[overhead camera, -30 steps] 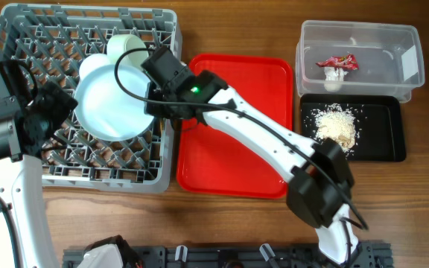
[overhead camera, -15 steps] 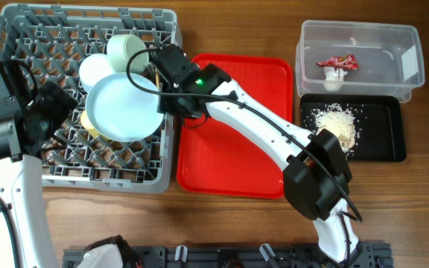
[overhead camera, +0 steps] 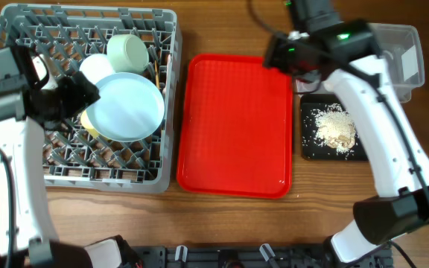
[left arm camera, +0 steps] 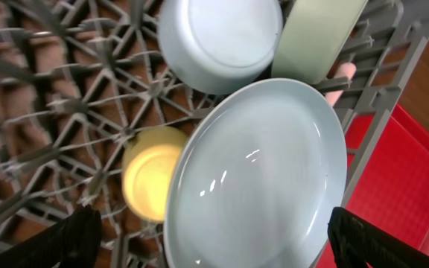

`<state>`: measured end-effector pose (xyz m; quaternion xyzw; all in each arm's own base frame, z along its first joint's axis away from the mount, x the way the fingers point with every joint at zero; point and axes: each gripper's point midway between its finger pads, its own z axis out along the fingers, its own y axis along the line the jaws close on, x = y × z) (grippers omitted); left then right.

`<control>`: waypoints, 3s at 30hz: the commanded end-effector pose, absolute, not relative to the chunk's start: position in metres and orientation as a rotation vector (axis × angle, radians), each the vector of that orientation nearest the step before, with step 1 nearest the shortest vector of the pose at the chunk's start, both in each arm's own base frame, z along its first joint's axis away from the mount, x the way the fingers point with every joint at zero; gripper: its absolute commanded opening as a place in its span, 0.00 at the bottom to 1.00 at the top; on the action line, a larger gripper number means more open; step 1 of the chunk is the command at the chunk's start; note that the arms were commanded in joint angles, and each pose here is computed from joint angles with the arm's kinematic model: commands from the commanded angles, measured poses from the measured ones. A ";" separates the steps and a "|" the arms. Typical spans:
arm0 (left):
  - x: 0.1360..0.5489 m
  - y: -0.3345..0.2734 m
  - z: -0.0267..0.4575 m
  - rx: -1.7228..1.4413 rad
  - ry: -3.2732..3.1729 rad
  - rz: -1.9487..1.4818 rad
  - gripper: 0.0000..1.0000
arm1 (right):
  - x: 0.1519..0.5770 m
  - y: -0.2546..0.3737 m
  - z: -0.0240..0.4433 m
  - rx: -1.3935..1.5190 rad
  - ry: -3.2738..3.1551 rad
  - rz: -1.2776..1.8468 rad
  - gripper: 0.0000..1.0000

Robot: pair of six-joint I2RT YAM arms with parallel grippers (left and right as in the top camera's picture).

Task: Sort waste into correct bins and load items into the dishwasher rack
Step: 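Open the right gripper and retract the right arm to the box, then grasp the plate in the rack with the left gripper and stand it upright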

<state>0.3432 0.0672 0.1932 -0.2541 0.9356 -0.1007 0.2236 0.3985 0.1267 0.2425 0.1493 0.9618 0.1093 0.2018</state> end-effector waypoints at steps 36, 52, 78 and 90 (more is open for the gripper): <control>0.369 0.075 0.114 -0.549 2.750 -0.284 0.22 | 0.390 0.094 0.231 0.430 2.776 0.291 0.60; 0.377 0.094 0.143 -0.581 2.645 -0.147 0.04 | 0.388 0.093 0.231 0.431 2.785 0.287 0.60; 0.393 0.085 0.262 -0.431 2.227 0.549 0.04 | 0.389 0.095 0.231 0.431 2.781 0.306 0.59; 0.396 0.069 0.252 -0.367 2.236 0.701 0.04 | 0.389 0.096 0.231 0.430 2.781 0.311 0.59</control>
